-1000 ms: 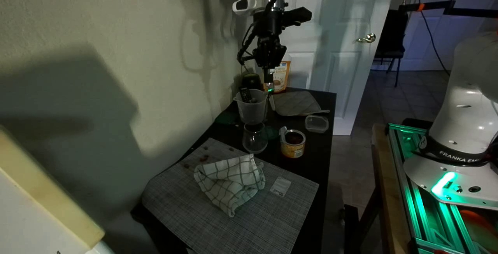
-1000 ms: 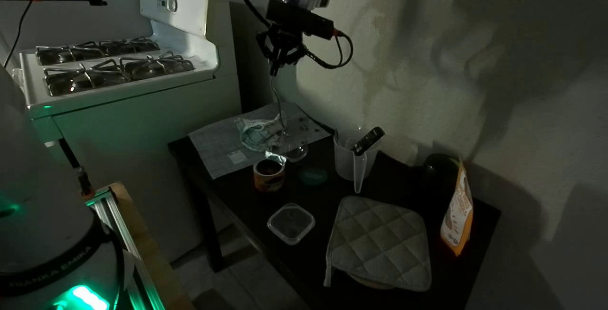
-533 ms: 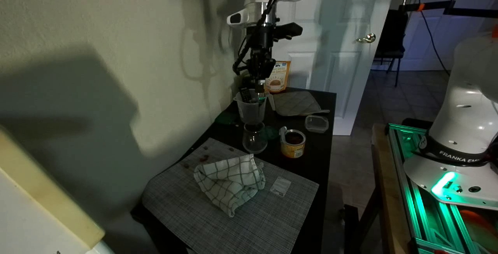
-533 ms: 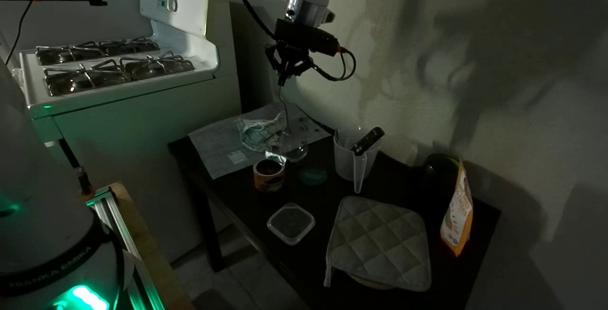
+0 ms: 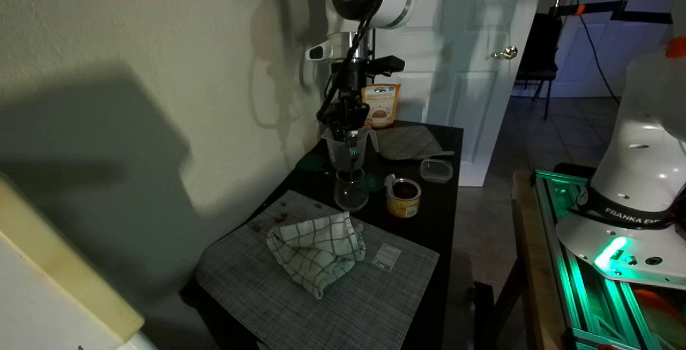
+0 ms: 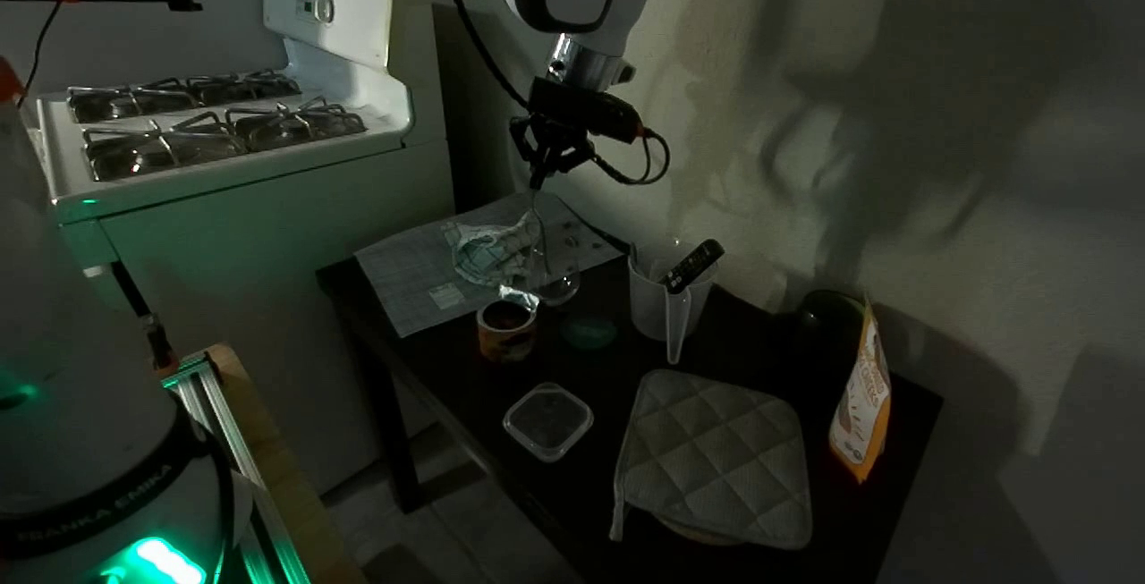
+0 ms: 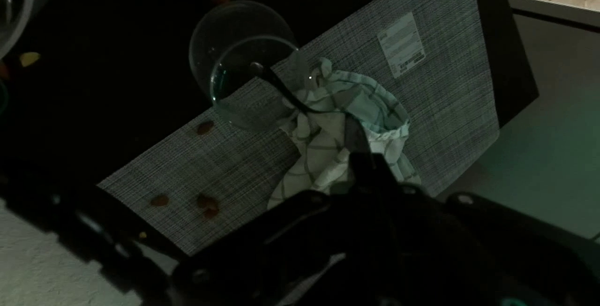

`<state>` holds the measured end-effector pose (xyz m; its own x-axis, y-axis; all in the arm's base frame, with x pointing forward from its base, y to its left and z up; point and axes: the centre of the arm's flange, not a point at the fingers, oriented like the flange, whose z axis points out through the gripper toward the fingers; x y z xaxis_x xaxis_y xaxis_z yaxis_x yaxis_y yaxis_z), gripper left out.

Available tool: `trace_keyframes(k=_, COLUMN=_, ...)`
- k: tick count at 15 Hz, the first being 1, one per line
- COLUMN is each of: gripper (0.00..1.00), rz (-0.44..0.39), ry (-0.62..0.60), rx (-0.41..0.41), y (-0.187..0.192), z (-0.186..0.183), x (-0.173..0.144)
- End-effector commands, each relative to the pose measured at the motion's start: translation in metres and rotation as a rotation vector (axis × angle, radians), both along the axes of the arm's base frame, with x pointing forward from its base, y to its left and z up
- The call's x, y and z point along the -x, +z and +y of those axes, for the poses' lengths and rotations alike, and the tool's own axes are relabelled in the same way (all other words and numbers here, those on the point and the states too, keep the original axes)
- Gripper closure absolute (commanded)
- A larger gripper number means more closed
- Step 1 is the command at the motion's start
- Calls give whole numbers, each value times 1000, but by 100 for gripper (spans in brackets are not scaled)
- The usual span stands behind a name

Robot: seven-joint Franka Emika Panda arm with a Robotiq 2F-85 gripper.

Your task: Put the spoon inside the glass

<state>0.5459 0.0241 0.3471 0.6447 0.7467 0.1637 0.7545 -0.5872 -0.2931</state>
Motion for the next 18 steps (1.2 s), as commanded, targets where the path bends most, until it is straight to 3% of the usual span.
trace_keyframes(k=1, gripper=99, rz=9, ry=-28, rx=9, y=-11, z=2, x=-11)
trace_keyframes(k=14, gripper=99, rz=70, ry=-80, rx=85, y=-33, z=0, x=-20)
trace_keyframes(k=15, gripper=72, rz=73, ry=-80, rx=92, y=-34, z=0, x=-20)
trace_keyframes(k=16, gripper=71, rz=74, ry=-80, rx=96, y=-34, z=1, x=-19)
trace_keyframes(k=18, gripper=58, rz=67, ry=-79, rx=104, y=-28, z=1, x=-17)
